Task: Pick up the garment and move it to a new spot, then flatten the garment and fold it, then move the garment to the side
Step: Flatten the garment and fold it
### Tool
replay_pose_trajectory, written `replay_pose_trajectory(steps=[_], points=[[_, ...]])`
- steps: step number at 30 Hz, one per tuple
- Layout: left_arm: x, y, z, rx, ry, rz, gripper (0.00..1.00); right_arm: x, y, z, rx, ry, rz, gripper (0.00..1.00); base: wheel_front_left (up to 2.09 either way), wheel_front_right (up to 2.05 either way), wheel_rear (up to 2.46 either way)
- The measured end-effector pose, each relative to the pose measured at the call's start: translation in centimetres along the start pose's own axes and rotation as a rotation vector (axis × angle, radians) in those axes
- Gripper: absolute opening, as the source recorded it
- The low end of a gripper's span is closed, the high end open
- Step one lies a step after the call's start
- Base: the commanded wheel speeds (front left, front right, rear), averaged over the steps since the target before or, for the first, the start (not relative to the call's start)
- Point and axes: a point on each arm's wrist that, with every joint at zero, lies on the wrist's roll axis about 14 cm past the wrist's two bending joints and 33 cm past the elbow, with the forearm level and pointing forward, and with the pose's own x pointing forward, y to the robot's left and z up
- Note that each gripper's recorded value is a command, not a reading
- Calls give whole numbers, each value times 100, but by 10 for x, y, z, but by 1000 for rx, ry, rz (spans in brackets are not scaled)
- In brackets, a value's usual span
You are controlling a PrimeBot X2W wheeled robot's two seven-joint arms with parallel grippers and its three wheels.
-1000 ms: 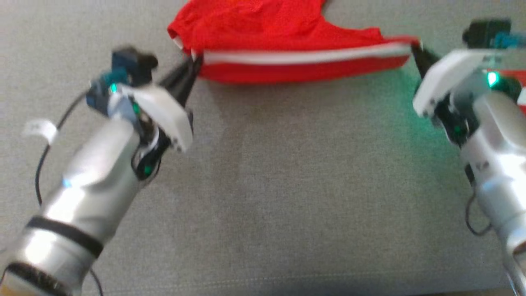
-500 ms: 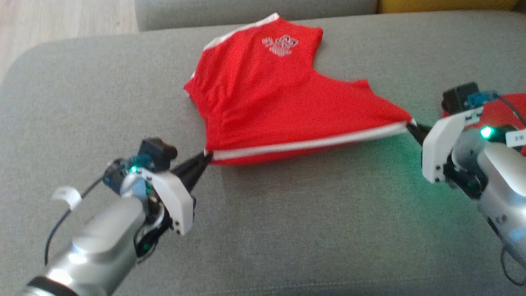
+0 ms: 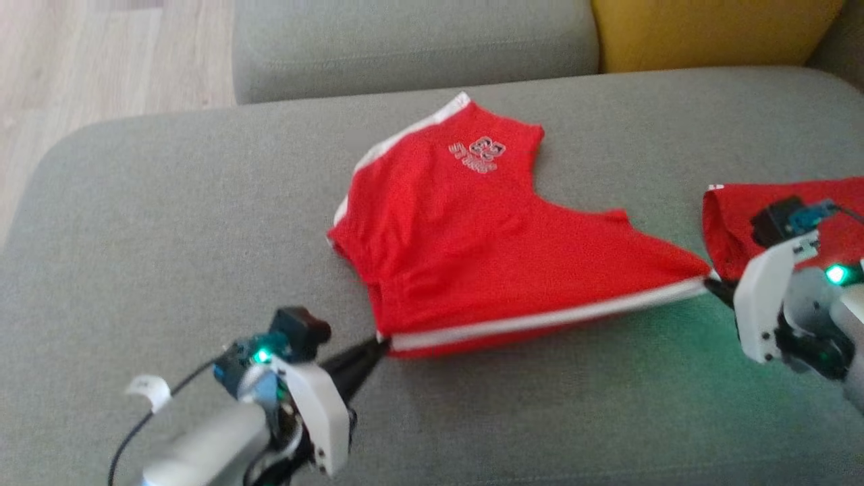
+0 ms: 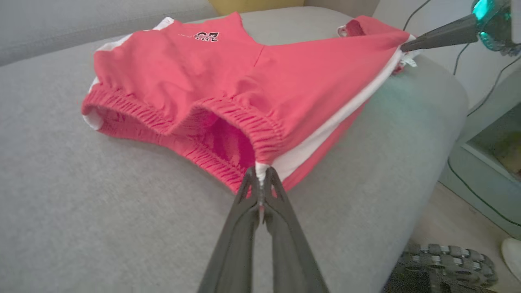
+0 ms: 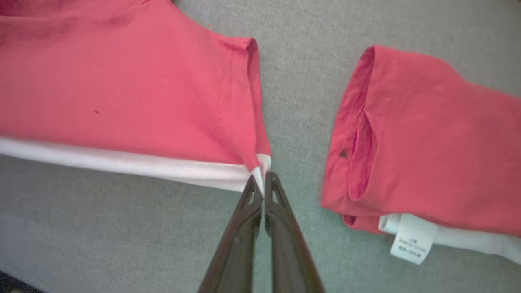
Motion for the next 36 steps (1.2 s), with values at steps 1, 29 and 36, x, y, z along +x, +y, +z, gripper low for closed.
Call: replay_pose_trajectory(steps=[1, 29, 36], points=[[-2, -7, -2, -11, 3, -17, 0, -3, 0, -5, 7, 10, 6, 0, 0, 0, 0], [-51, -84, -20, -134, 92, -208, 0, -73, -8, -60, 114, 261, 95, 0, 0, 0, 0], [-52, -63, 0, -184, 18, -137, 0, -57, -3, -18, 50, 202, 96, 0, 0, 0, 0]])
